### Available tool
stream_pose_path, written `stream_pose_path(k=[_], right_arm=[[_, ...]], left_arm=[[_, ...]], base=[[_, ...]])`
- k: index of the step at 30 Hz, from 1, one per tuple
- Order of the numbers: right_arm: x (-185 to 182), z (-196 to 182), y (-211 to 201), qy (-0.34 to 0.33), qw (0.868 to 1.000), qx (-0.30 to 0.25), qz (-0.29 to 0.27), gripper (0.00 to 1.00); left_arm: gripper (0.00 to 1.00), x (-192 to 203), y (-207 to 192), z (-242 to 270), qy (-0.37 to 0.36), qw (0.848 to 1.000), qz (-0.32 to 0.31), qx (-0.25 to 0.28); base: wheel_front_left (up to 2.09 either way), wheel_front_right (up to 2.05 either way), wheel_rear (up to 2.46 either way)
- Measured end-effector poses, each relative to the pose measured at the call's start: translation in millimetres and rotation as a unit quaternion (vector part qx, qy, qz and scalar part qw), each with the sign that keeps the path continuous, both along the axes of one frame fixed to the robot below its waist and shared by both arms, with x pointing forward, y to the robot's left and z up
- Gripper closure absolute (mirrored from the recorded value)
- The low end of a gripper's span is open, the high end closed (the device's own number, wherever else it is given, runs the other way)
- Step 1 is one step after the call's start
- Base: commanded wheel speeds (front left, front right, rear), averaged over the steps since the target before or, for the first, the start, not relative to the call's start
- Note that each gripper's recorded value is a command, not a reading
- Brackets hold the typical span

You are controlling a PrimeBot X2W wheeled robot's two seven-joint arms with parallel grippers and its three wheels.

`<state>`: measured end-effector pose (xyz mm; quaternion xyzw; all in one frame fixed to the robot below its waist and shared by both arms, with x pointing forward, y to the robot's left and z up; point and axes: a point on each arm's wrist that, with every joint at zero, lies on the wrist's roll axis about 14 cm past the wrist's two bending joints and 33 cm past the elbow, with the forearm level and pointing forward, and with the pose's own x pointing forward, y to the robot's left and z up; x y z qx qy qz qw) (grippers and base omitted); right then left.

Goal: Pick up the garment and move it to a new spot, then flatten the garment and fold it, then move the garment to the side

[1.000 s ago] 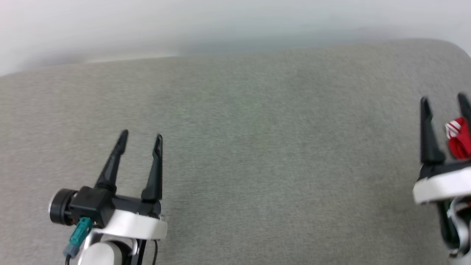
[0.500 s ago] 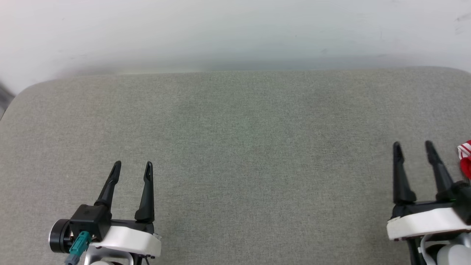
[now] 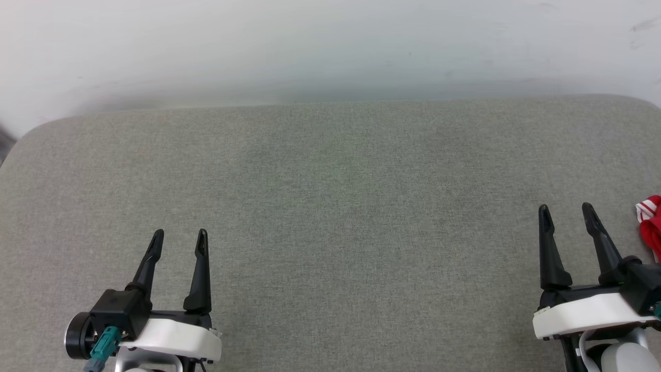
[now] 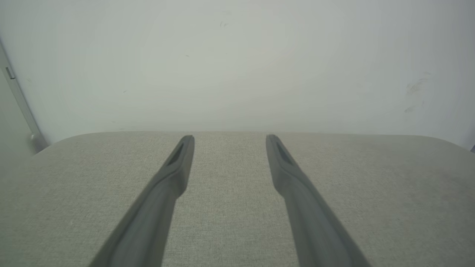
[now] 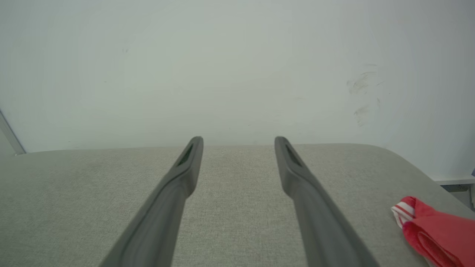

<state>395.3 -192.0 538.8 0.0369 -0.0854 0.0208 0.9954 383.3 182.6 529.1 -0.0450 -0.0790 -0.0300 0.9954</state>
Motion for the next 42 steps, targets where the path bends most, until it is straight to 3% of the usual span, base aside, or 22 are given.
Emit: stream_pose_path(k=[8,9,14,25,29,42], right_arm=[[-1,-1,4,-0.001,1.0,0.007,0.007,0.0],[-1,-3,5,0.002,1.0,0.007,0.007,1.0],[-7,-26,4,0.039,0.999,0.018,0.005,1.0],[-8,-33,-4,0.06,0.991,0.122,-0.007,1.0],[-9,-37,-7,0.07,0.982,0.175,-0.011,1.0],[-9,-41,-11,0.082,0.958,0.276,-0.015,1.0]], left_arm=[[0.0,-1,1,7,-0.011,1.0,0.001,-0.004],[1.0,-1,1,7,-0.01,1.0,0.002,-0.005],[1.0,-5,-1,-14,0.023,1.0,0.003,-0.017],[1.0,-6,7,-24,0.051,0.991,0.015,-0.122],[1.0,-6,11,-28,0.062,0.983,0.021,-0.174],[1.0,-4,16,-32,0.076,0.959,0.026,-0.273]], base=[[0.0,0.0,0.0],[0.0,0.0,0.0],[0.0,0.0,0.0],[0.0,0.0,0.0],[0.0,0.0,0.0],[0.0,0.0,0.0]])
